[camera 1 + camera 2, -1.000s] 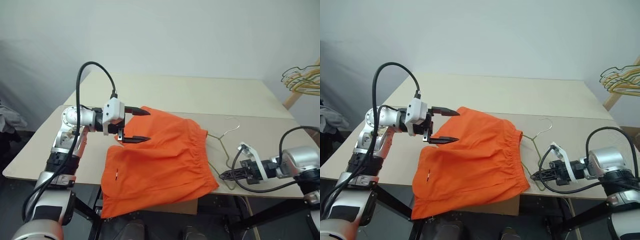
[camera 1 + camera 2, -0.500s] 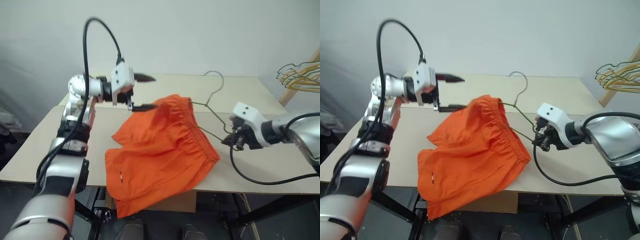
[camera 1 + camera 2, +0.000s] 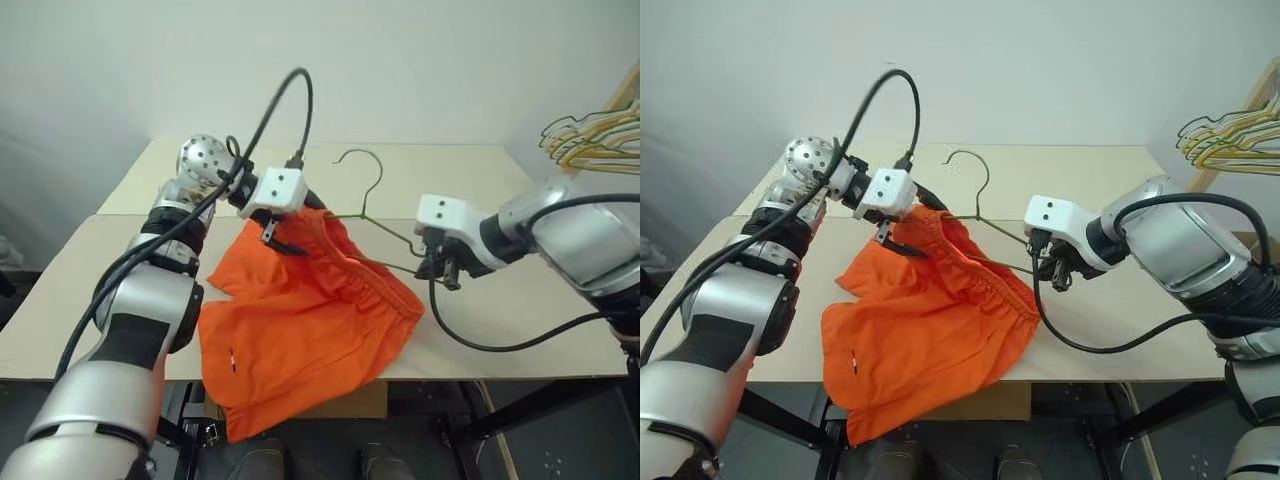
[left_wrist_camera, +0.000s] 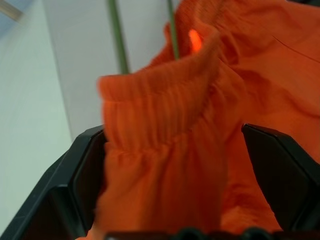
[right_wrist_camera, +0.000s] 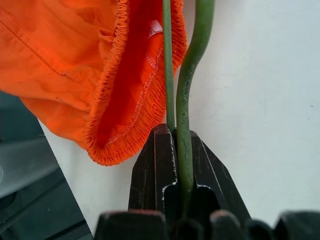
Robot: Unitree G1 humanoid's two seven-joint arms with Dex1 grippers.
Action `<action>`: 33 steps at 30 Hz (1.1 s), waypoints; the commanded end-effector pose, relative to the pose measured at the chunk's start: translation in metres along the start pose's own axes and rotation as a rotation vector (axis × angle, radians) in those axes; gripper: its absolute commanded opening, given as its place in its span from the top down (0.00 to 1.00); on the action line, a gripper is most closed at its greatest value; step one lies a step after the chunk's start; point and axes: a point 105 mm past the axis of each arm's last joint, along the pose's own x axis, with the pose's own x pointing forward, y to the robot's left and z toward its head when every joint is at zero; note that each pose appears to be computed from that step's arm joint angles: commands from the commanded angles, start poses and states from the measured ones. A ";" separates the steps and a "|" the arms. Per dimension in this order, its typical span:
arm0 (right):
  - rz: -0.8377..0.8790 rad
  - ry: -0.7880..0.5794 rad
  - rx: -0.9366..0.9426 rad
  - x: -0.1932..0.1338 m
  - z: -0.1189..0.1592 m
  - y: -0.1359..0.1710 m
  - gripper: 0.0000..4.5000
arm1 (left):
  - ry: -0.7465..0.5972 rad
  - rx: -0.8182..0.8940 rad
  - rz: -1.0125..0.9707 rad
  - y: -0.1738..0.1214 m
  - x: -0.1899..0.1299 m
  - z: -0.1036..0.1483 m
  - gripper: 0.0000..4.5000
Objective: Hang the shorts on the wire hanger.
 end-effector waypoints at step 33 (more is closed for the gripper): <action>-0.387 -0.215 0.249 -0.096 -0.043 0.002 0.05 | 0.026 -0.191 0.147 0.016 -0.010 -0.014 1.00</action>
